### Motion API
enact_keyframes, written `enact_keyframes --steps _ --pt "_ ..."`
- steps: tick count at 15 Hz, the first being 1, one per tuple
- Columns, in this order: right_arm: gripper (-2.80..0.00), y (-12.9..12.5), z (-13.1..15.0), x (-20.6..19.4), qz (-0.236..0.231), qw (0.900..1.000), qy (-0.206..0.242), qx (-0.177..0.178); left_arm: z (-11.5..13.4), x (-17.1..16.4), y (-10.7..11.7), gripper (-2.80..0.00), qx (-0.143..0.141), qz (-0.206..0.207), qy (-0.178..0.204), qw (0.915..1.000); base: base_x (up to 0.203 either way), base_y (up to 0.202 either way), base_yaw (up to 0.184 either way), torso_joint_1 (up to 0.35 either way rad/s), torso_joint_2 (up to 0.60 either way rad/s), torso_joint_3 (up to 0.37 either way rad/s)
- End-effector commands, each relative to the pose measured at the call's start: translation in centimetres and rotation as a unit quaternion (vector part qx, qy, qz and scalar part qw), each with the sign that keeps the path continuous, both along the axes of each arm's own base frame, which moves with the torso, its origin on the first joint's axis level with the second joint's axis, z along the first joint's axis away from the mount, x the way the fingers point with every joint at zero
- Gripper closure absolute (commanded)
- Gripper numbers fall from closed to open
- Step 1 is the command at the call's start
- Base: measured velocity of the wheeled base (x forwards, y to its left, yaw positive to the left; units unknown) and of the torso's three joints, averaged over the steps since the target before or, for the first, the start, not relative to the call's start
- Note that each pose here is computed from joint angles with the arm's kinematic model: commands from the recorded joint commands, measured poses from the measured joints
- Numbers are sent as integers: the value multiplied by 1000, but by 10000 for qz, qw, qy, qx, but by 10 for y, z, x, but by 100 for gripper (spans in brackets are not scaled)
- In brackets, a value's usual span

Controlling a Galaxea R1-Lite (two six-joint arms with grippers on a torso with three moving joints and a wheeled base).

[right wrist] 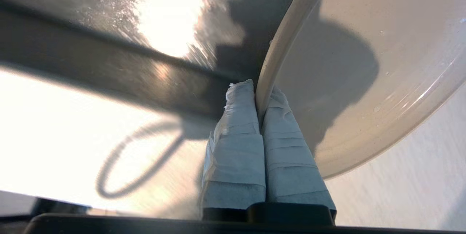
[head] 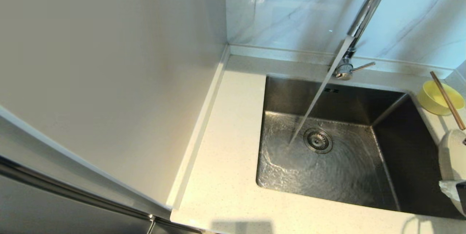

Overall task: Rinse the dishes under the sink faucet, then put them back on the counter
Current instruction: Rinse the plate

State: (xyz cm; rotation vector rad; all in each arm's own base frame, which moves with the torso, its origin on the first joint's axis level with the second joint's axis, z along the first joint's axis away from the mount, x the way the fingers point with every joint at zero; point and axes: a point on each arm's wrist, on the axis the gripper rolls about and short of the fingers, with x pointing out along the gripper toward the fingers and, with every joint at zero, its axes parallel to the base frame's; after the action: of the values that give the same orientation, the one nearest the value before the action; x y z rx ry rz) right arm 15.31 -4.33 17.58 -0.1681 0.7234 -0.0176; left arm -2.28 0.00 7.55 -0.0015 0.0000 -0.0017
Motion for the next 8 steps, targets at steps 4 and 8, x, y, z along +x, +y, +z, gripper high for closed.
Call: enact_keyframes --steps 4,8 --pt "0 50 14 13 987 9920 -624 486 0 0 0 0 0 1 0 10000 0 0 0 0 0 0" --pt "0 87 30 38 1360 9729 -1338 1304 0 0 0 0 0 1 0 10000 0 0 0 0 0 0"
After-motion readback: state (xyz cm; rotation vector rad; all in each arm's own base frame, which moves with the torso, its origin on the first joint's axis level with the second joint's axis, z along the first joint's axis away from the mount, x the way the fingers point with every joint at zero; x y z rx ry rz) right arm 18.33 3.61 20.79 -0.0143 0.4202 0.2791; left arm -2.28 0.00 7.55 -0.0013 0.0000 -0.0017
